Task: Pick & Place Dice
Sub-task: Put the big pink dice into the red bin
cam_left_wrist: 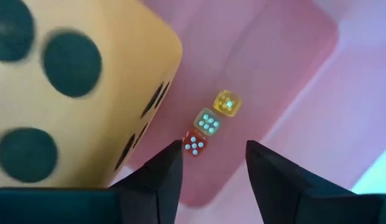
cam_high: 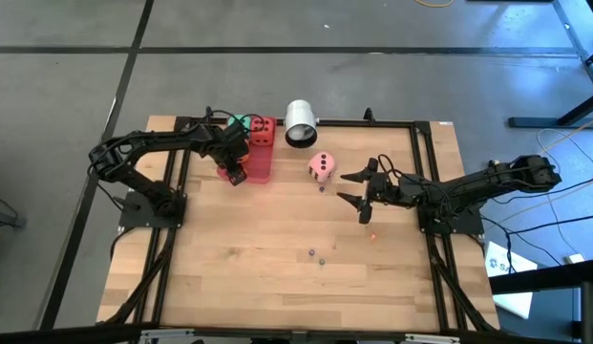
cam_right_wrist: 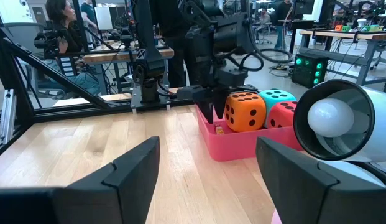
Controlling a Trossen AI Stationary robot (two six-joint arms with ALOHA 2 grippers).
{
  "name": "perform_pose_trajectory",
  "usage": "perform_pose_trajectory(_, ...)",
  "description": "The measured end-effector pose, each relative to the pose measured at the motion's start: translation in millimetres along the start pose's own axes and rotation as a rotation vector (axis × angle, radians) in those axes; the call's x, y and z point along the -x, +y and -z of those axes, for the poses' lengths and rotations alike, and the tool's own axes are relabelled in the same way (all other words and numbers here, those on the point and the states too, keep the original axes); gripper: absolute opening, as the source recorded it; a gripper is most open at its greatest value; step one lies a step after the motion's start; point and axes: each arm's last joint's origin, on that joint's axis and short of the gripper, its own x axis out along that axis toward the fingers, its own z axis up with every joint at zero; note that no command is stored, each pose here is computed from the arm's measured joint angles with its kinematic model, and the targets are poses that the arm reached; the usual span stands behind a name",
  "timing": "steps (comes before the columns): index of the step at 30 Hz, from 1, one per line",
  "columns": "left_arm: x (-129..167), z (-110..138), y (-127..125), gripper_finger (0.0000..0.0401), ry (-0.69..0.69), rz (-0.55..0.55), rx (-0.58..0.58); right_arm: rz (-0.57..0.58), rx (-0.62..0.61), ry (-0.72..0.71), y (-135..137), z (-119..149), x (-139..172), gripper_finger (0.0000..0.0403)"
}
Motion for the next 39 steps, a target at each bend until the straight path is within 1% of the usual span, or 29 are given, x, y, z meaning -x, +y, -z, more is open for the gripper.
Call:
perform_pose_trajectory(6, 23.3, -17.6, -0.5, 0.0157, -0.020, -0.001, -0.012, 0.000, 0.002, 0.006, 0.0, 0.6, 0.0, 0.0265)
perform_pose_trajectory(9, 33.9, -22.8, -1.7, 0.0153, -0.057, 0.002, -0.029, 0.001, 0.003, 0.010, -0.1, 1.0, 0.0, 0.0265)
perform_pose_trajectory(12, 44.5, -23.7, -4.0, 0.0149, -0.098, 0.031, -0.048, 0.001, 0.002, 0.010, -0.1, 1.0, 0.0, 0.0265)
perform_pose_trajectory(17, 69.2, -19.5, -13.9, 0.0148, -0.206, 0.102, -0.076, 0.003, 0.004, 0.010, -0.1, 1.0, 0.0, 0.0265)
perform_pose_trajectory(20, 86.8, -16.5, -25.4, 0.0149, -0.303, 0.143, -0.106, 0.003, 0.005, 0.010, -0.1, 1.0, 0.0, 0.0265)
perform_pose_trajectory(25, 113.7, -11.8, -49.3, 0.0150, -0.473, 0.218, -0.202, 0.003, 0.001, 0.012, -0.1, 1.2, 0.0, 0.0265)
perform_pose_trajectory(27, 120.3, -10.3, -59.3, 0.0149, -0.520, 0.243, -0.228, 0.006, -0.005, 0.037, -0.3, 3.7, 0.1, 0.0265)
perform_pose_trajectory(30, 122.5, -7.9, -73.8, 0.0148, -0.545, 0.229, -0.262, 0.032, -0.025, 0.122, -1.6, 12.1, 0.8, 0.0265)
perform_pose_trajectory(33, 112.0, -3.7, -87.5, 0.0148, -0.570, 0.201, -0.282, 0.084, -0.072, 0.178, -3.2, 19.3, 0.6, 0.0265)
perform_pose_trajectory(37, 87.7, 5.1, -103.9, 0.0150, -0.639, 0.240, -0.316, 0.102, -0.087, 0.216, -3.0, 27.3, -3.0, 0.0265)
perform_pose_trajectory(39, 77.2, 9.7, -111.4, 0.0150, -0.701, 0.279, -0.326, 0.149, -0.071, 0.241, -3.9, 32.3, -5.5, 0.0265)
